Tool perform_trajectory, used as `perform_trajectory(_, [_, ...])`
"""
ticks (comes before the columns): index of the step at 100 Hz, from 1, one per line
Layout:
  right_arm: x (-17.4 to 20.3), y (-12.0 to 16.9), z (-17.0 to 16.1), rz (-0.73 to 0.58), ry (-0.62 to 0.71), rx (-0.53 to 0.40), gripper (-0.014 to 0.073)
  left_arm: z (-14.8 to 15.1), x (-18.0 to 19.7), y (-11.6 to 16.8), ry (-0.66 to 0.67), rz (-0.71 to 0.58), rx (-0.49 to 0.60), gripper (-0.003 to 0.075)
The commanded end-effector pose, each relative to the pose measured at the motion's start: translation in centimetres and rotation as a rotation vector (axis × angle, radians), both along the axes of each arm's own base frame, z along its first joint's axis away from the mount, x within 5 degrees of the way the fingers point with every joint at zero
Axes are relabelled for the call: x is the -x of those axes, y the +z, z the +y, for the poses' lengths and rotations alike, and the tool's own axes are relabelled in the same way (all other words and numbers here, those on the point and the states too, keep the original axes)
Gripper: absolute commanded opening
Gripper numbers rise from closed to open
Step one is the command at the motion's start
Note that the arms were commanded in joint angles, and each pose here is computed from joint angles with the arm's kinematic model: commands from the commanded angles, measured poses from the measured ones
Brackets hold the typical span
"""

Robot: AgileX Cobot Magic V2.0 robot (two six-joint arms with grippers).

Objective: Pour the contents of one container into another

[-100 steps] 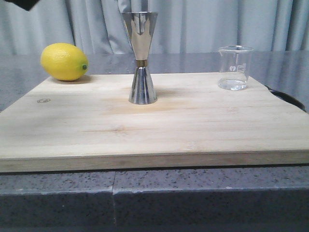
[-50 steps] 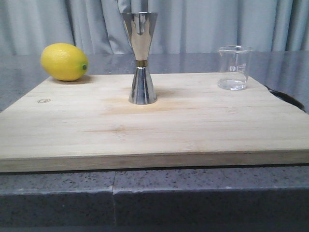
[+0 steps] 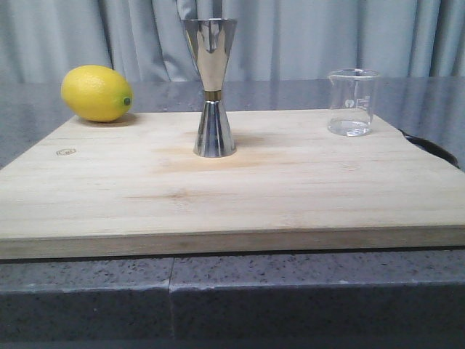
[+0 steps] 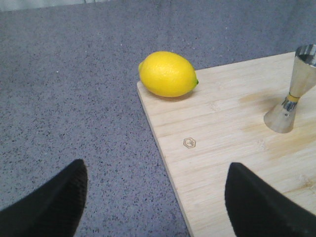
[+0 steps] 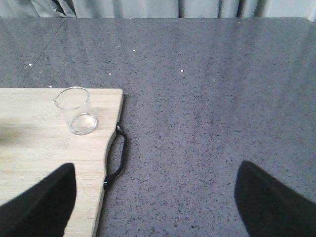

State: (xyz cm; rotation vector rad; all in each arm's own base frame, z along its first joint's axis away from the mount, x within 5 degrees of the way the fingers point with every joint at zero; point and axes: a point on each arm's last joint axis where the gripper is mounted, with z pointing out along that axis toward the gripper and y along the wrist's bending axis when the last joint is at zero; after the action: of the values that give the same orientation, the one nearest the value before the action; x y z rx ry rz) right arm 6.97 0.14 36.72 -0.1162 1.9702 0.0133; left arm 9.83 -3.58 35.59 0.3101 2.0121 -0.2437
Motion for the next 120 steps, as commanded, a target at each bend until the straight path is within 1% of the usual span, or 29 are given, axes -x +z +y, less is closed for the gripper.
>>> perform_trajectory(1, [-0.06, 1.59, -0.07, -0.099, 0.009, 0.02, 0.0484, -0.16, -0.35, 1.58, 0.001, -0.113, 0.052, 0.0459])
perform_trajectory(17, [-0.07, 1.62, -0.06, -0.103, 0.01, 0.019, 0.026, -0.17, -0.37, 1.63, 0.001, -0.119, 0.054, 0.028])
perform_trajectory(24, [-0.07, 1.62, -0.06, -0.103, 0.01, 0.019, 0.0184, -0.17, -0.37, 1.63, 0.001, -0.119, 0.054, 0.0204])
perform_trajectory(41, [-0.07, 1.62, -0.06, -0.103, 0.01, 0.019, 0.0049, -0.17, -0.37, 1.63, 0.001, -0.119, 0.054, 0.004])
perform_trajectory(50, [-0.07, 1.62, -0.06, -0.103, 0.01, 0.019, -0.0022, -0.17, -0.37, 1.63, 0.001, -0.119, 0.054, -0.0021])
perform_trajectory(59, [-0.09, 1.67, -0.07, -0.109, 0.009, 0.023, -0.0072, -0.17, -0.37, 1.63, 0.001, -0.119, 0.054, -0.0019])
perform_trajectory(120, [-0.09, 1.66, -0.14, -0.108, 0.005, 0.032, -0.0071, -0.17, -0.32, 1.37, 0.0, -0.113, 0.056, -0.0019])
